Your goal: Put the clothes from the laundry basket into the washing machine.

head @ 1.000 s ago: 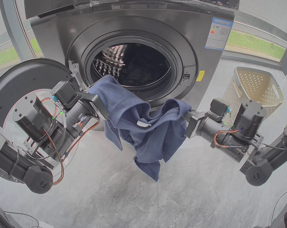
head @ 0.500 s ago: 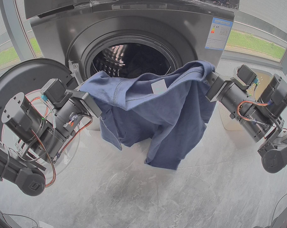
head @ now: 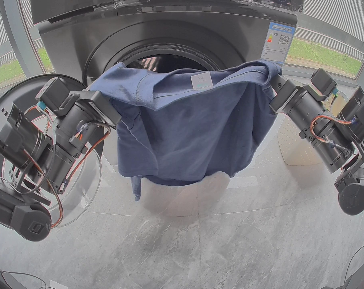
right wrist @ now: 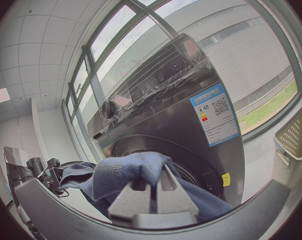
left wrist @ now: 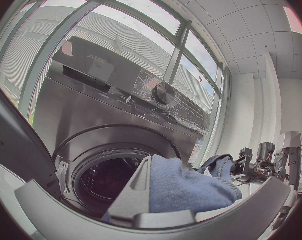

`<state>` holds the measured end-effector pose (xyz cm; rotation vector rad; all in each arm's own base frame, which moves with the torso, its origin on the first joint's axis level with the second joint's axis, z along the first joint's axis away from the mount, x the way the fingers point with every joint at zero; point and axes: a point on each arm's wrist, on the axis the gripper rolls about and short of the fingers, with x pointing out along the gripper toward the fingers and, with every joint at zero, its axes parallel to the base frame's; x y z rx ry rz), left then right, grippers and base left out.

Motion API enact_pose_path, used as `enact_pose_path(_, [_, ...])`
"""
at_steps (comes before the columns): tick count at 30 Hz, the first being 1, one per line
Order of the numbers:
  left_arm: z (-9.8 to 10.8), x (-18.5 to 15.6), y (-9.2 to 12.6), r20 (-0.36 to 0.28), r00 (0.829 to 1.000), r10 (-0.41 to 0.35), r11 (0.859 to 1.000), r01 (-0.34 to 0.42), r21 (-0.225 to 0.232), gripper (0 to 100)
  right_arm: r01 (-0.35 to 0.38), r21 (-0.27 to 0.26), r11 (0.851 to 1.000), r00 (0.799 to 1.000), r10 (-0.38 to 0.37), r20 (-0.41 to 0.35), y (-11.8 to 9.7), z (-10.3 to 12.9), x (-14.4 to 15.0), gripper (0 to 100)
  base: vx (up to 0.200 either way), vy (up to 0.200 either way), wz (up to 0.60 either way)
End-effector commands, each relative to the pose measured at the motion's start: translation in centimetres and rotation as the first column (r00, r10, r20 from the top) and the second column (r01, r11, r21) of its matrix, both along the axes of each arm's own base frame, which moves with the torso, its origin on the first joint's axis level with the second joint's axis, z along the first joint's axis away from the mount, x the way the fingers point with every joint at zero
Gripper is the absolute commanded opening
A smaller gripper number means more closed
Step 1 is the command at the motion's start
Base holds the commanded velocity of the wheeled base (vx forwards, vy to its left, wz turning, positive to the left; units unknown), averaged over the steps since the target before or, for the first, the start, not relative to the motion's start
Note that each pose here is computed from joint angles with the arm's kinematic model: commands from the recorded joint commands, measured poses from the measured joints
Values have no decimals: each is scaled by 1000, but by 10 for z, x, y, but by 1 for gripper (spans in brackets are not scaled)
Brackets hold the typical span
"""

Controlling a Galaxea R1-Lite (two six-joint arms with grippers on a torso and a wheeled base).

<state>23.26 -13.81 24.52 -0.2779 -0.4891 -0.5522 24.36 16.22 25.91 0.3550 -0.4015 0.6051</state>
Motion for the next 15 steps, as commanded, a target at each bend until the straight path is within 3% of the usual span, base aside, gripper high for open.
enact_pose_path(1, [1,-1,0,6,1000,-1,1000,1,-2,0,-2,8,1000,1000,2,11,-1,4,-3,0,0,0,0])
enact_pose_path(15, [2,-1,-7,2,1000,-23,1000,23,3,0,-7,8,1000,1000,6,11,0,4,-3,0,0,0,0])
